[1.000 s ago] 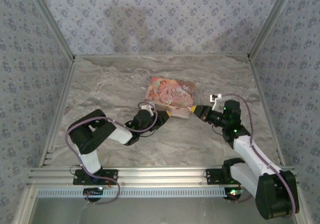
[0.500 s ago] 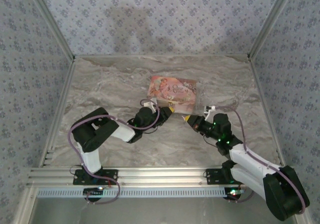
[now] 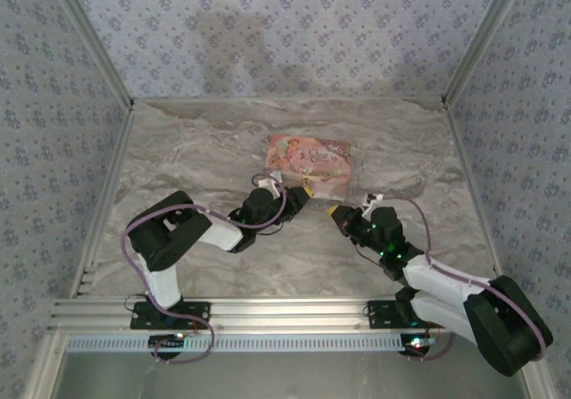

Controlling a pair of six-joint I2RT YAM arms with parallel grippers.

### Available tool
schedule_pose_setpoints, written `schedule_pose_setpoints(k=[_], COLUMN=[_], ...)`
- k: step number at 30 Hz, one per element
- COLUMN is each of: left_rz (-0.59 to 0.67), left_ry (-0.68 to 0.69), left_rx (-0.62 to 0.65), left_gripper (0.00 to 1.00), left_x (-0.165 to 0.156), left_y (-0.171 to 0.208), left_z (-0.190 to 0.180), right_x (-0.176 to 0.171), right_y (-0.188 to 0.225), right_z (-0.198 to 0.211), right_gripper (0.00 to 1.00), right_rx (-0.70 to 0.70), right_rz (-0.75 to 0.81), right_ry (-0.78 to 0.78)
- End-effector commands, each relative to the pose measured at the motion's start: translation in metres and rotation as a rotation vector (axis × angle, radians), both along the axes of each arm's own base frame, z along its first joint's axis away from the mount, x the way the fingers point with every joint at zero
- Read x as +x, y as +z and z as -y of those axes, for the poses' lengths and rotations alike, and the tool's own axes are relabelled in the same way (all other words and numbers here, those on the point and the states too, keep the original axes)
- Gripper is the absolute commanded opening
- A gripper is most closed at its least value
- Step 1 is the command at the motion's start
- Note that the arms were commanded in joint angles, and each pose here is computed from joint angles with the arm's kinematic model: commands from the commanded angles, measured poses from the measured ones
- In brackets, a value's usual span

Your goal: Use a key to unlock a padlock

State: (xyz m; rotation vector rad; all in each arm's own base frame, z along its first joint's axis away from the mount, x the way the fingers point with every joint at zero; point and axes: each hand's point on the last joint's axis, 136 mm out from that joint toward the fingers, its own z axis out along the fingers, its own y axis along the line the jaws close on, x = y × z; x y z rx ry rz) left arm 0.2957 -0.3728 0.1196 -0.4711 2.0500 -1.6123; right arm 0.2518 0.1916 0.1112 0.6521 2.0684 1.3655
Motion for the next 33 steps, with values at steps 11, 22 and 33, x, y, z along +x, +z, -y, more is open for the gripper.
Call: schedule_pose_setpoints(k=[11, 22, 33], left_rz=[0.071, 0.070, 0.066], left_ry=[-0.027, -0.028, -0.027], left_rx=[-0.117, -0.124, -0.132], left_gripper=[0.13, 0.13, 0.13], left_x=[0.000, -0.001, -0.002], left_y=[0.038, 0.036, 0.034], left_z=[0.012, 0.014, 0.014], right_x=[0.017, 0.021, 0.024], right_y=[0.023, 0.030, 0.030], right_z=[-0.018, -0.019, -0.027], right_gripper=[0.00, 0.00, 0.00], right_rx=[0.083, 0.082, 0.075], right_rz=[0.091, 0.114, 0.116], right_ry=[-0.024, -0.037, -0.029])
